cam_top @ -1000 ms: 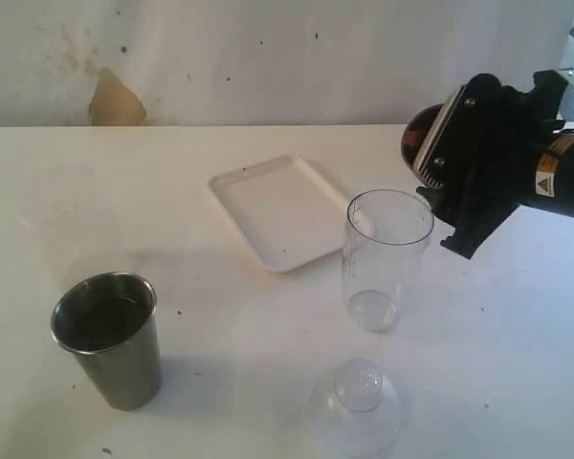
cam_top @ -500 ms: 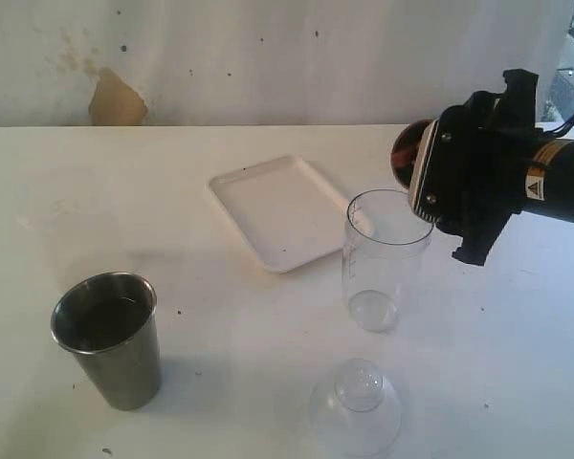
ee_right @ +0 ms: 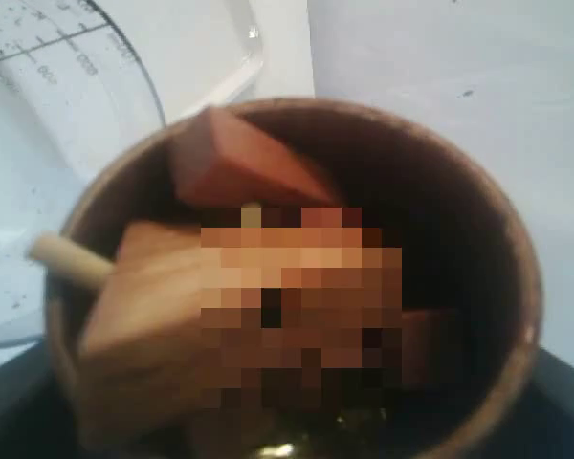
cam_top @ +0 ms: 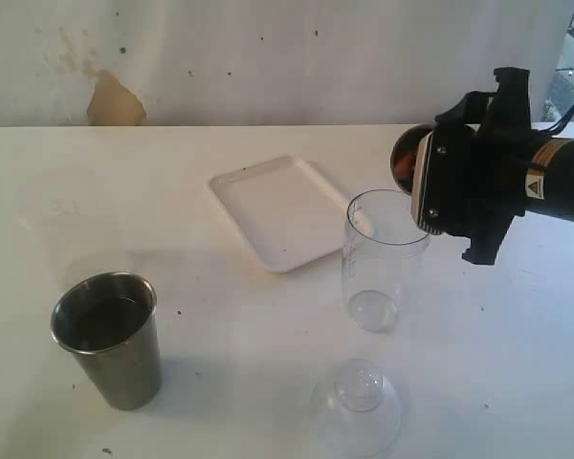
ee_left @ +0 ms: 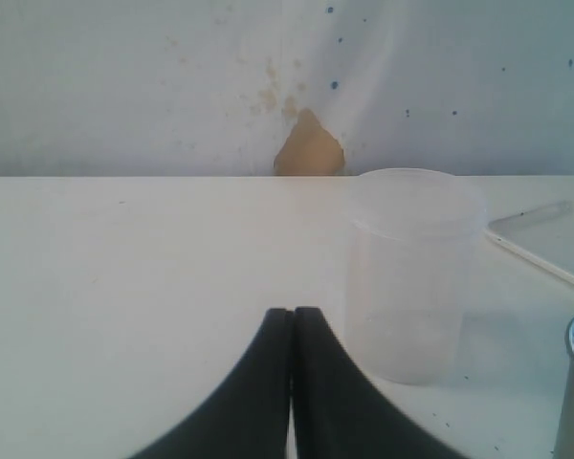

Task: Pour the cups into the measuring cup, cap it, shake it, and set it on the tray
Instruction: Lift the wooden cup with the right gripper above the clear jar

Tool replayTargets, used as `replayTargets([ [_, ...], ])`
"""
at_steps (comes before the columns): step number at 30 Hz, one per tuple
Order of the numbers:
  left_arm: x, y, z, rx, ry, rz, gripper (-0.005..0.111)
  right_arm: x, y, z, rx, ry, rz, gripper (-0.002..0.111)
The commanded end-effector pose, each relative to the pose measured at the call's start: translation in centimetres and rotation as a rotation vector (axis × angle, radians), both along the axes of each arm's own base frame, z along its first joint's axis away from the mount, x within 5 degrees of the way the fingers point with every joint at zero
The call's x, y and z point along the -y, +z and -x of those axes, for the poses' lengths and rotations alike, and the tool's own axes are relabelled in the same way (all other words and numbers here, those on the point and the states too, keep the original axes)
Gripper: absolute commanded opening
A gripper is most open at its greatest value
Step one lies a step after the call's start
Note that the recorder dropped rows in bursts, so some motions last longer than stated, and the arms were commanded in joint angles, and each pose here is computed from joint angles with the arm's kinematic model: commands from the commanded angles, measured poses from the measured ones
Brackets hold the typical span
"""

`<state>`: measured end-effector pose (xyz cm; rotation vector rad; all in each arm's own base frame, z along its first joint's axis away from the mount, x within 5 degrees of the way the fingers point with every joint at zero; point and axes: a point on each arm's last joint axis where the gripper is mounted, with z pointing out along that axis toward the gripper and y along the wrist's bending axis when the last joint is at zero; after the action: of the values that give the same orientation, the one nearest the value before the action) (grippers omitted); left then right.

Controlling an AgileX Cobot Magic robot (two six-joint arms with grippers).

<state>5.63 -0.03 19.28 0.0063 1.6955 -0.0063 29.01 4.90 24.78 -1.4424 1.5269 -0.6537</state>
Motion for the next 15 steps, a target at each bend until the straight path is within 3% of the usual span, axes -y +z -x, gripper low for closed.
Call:
replayTargets([
  [1, 0.02, 0.34, 0.03, 0.024, -0.002, 0.009, 0.0, 0.01, 0.64, -0.45, 0.042, 0.023, 0.027, 0.0],
  [10, 0.02, 0.34, 0.03, 0.024, -0.002, 0.009, 0.0, 0.55, 1.38, -0.97, 0.064, 0.002, 0.027, 0.0],
  [15, 0.02, 0.34, 0.03, 0.024, -0.002, 0.009, 0.0, 0.44, 0.82, -1.29, 0.071, 0.046, 0.101, 0.0],
])
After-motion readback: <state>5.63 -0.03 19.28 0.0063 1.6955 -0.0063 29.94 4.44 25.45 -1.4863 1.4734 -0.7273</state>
